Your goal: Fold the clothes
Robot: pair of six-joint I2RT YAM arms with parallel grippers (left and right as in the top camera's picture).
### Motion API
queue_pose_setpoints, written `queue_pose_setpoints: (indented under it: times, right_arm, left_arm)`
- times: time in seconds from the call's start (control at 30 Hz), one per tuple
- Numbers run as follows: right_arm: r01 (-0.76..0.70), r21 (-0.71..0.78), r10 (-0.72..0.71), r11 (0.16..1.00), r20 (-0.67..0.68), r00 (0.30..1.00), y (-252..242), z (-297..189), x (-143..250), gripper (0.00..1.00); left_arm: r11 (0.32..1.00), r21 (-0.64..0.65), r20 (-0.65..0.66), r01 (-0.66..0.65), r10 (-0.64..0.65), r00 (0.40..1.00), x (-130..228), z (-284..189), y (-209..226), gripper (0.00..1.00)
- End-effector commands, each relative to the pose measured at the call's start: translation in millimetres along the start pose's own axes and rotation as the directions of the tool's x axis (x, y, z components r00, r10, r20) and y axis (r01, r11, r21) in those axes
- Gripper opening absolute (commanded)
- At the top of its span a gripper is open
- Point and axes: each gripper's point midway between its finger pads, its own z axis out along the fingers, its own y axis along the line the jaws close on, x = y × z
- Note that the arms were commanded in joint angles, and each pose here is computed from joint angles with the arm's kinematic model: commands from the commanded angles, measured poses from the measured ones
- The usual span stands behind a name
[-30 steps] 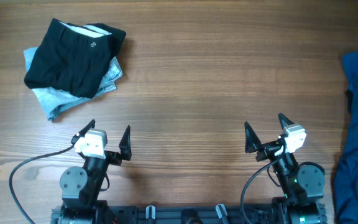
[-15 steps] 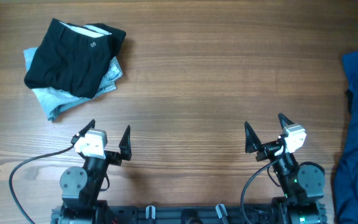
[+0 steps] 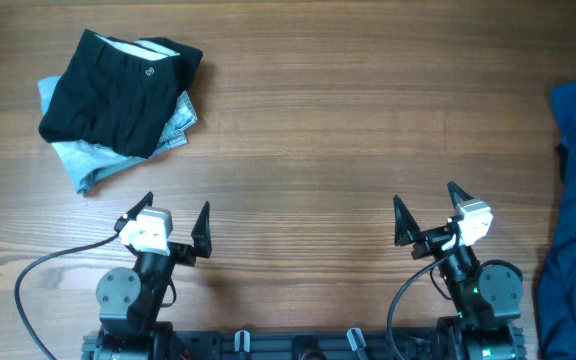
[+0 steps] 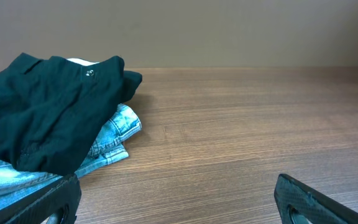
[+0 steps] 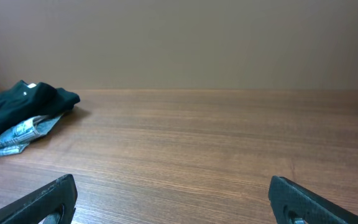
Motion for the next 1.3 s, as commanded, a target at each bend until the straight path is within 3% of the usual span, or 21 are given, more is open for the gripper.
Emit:
queue_pose_setpoints:
  times: [0.0, 0.2, 0.3, 0.43, 0.47, 0.57, 0.73, 0.8, 0.97, 1.13, 1.27]
  right_arm:
    - [-0.011, 0.014, 0.010, 1.000, 0.015, 1.000, -2, -1, -4, 0.99]
    - [-0.023, 0.008, 0.023, 1.000, 0.015, 1.000, -1, -1, -4, 0.99]
    - [-0.127, -0.004, 0.127, 0.992, 0.013, 0.992, 1, -1, -4, 1.00]
    - [-0.390, -0.014, 0.390, 0.921, 0.007, 0.921, 2, -1, -3, 1.00]
    - [-0.386, -0.036, 0.386, 0.922, -0.005, 0.922, 6, 0, -3, 0.99]
    - [-0.365, -0.092, 0.364, 0.927, -0.024, 0.931, 17, -1, -6, 1.00]
    - [-0.365, -0.110, 0.362, 0.924, -0.048, 0.931, 25, -9, -28, 0.99]
    - [-0.381, -0.085, 0.373, 0.920, -0.097, 0.923, 25, -8, -32, 0.99]
    - [-0.434, -0.024, 0.410, 0.901, -0.286, 0.866, 29, 20, -59, 1.00]
    - [-0.345, 0.083, 0.325, 0.935, -0.594, 0.736, 20, 65, -59, 1.00]
    - [-0.311, 0.124, 0.292, 0.942, -0.758, 0.584, 13, 102, -55, 1.00]
  left_arm:
    - [1.000, 0.012, 0.007, -0.007, 0.007, 1.000, 0, 0, -2, 1.00]
    - [1.000, 0.012, 0.007, -0.008, 0.008, 1.000, 0, 0, -2, 1.00]
    - [1.000, 0.012, 0.006, -0.008, 0.008, 1.000, 0, 0, -2, 1.00]
    - [1.000, 0.012, 0.006, -0.008, 0.008, 1.000, 0, 0, -3, 1.00]
    - [1.000, 0.012, 0.006, -0.008, 0.008, 1.000, 0, 0, -2, 1.00]
    - [0.981, -0.170, -0.006, -0.098, 0.098, 0.995, 0, -2, 29, 1.00]
    - [0.977, -0.186, 0.006, -0.102, 0.105, 0.994, -3, -3, 31, 1.00]
    - [0.982, -0.164, 0.053, -0.096, 0.106, 0.993, -14, -2, 27, 1.00]
    - [0.988, 0.144, 0.023, -0.052, 0.049, 0.999, -3, -1, -25, 1.00]
    - [0.969, 0.174, 0.047, 0.173, -0.183, 0.982, -37, -9, -31, 1.00]
    - [0.965, 0.139, -0.047, 0.224, -0.220, 0.974, -75, -13, -32, 1.00]
